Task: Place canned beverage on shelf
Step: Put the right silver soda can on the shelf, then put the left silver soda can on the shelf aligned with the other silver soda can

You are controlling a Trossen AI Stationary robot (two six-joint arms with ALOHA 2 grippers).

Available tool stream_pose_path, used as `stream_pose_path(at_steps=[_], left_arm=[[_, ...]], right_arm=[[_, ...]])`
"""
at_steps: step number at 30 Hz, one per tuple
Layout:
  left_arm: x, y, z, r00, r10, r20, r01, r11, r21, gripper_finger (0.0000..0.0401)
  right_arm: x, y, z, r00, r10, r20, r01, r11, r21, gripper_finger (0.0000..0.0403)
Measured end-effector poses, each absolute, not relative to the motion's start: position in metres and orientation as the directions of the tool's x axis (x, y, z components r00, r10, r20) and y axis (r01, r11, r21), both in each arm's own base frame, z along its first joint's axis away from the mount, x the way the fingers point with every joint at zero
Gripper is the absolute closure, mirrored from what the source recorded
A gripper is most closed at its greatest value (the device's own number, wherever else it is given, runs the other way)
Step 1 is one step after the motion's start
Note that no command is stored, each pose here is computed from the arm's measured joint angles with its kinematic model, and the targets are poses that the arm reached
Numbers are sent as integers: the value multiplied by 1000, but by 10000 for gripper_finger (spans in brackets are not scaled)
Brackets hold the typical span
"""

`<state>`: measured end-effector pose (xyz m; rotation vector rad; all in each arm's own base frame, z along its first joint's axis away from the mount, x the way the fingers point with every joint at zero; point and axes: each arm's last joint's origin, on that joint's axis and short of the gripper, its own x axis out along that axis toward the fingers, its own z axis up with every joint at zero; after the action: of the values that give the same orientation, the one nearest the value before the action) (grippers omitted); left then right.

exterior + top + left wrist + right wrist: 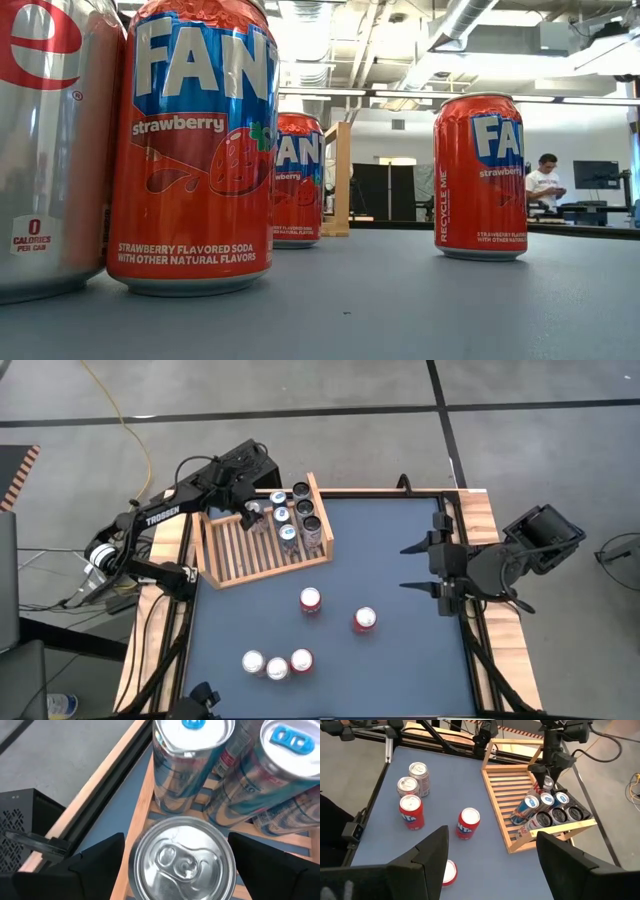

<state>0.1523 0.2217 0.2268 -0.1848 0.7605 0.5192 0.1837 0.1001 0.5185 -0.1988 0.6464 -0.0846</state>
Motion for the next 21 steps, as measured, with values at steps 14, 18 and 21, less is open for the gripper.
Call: stream_pose_path(at_steps=[14, 18, 21], left_arm=[[155, 226, 244, 610, 401, -683, -515, 856, 43, 57], [156, 228, 255, 599, 423, -680, -528, 847, 62, 57], [154, 226, 271, 597, 435, -674, -532, 843, 72, 57]], right_arm=[[184, 100, 518, 795, -132, -593, 10, 979, -205, 127], [184, 100, 518, 795, -133, -592, 13, 979, -202, 127], [184, 100, 518, 795, -133, -593, 14, 979, -201, 127]])
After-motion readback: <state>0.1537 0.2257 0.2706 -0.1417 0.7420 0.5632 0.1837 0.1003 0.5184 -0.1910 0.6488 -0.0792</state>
